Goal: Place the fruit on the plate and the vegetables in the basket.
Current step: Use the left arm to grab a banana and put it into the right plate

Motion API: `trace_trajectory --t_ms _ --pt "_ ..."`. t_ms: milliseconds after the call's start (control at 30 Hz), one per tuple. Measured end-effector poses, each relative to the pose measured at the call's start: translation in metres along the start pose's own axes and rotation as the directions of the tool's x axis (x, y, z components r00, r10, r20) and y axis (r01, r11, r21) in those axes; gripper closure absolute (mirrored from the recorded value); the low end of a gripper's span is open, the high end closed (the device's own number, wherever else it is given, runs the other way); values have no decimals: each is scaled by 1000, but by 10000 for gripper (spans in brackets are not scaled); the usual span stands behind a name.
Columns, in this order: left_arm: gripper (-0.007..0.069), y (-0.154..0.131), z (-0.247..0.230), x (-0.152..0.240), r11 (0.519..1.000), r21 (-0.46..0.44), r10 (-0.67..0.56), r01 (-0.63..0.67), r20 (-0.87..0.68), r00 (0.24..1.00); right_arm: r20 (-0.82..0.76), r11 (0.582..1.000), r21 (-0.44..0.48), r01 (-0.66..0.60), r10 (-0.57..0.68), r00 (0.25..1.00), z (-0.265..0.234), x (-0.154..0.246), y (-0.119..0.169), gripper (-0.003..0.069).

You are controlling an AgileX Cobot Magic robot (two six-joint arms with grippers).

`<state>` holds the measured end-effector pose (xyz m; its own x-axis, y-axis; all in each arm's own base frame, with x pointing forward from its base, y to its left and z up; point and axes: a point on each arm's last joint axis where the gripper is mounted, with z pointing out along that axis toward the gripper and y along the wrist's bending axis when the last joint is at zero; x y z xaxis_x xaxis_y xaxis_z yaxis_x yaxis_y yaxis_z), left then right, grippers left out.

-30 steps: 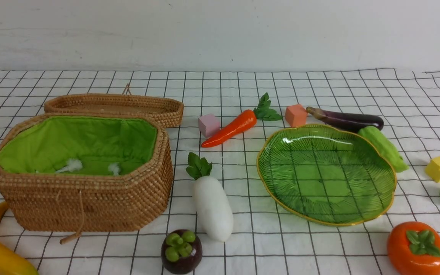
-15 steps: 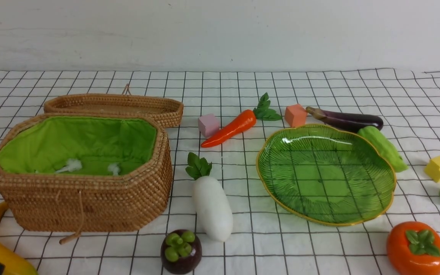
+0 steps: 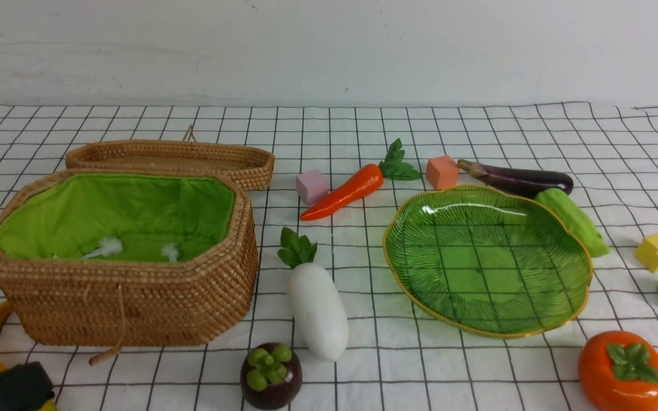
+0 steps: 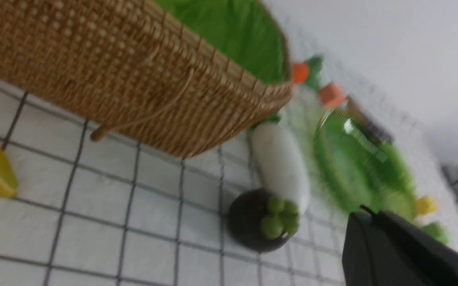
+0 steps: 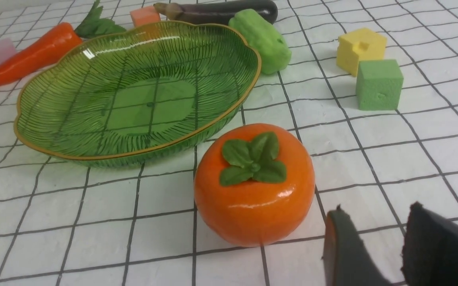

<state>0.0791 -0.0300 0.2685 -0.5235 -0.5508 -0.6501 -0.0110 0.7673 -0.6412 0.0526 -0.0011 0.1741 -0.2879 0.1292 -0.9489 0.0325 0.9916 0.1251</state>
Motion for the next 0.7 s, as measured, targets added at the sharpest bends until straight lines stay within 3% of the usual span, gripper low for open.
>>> trace_trajectory --t_ms 100,300,367,400,433,533,567,600,700 --pt "638 -4 26 -19 990 -107 77 -97 -178 981 0 1000 0 0 0 1000 0 0 0 414" --pt "638 -5 54 -35 978 -162 81 -132 -290 953 11 998 21 56 -56 998 0 -1 -2 414" --pt "638 -6 56 -38 977 -166 82 -137 -300 950 22 999 16 38 -39 999 0 -2 -1 414" --pt "638 -7 57 -41 972 -172 99 -159 -314 944 48 998 -10 -55 56 997 0 -3 0 414" --pt "638 -7 56 -41 972 -173 101 -162 -316 944 46 998 -12 -62 63 997 1 -3 1 414" --pt "638 -6 54 -42 961 -197 116 -193 -346 931 120 936 -114 -334 347 930 0 -12 6 414" --pt "638 -5 53 -41 957 -212 113 -199 -358 927 141 894 -156 -421 442 886 -1 -16 7 414" --pt "638 -3 53 -41 953 -225 111 -205 -368 923 158 859 -189 -477 505 848 -2 -19 7 414" --pt "638 0 52 -40 943 -251 110 -218 -385 916 180 812 -232 -536 577 796 -3 -24 8 414"
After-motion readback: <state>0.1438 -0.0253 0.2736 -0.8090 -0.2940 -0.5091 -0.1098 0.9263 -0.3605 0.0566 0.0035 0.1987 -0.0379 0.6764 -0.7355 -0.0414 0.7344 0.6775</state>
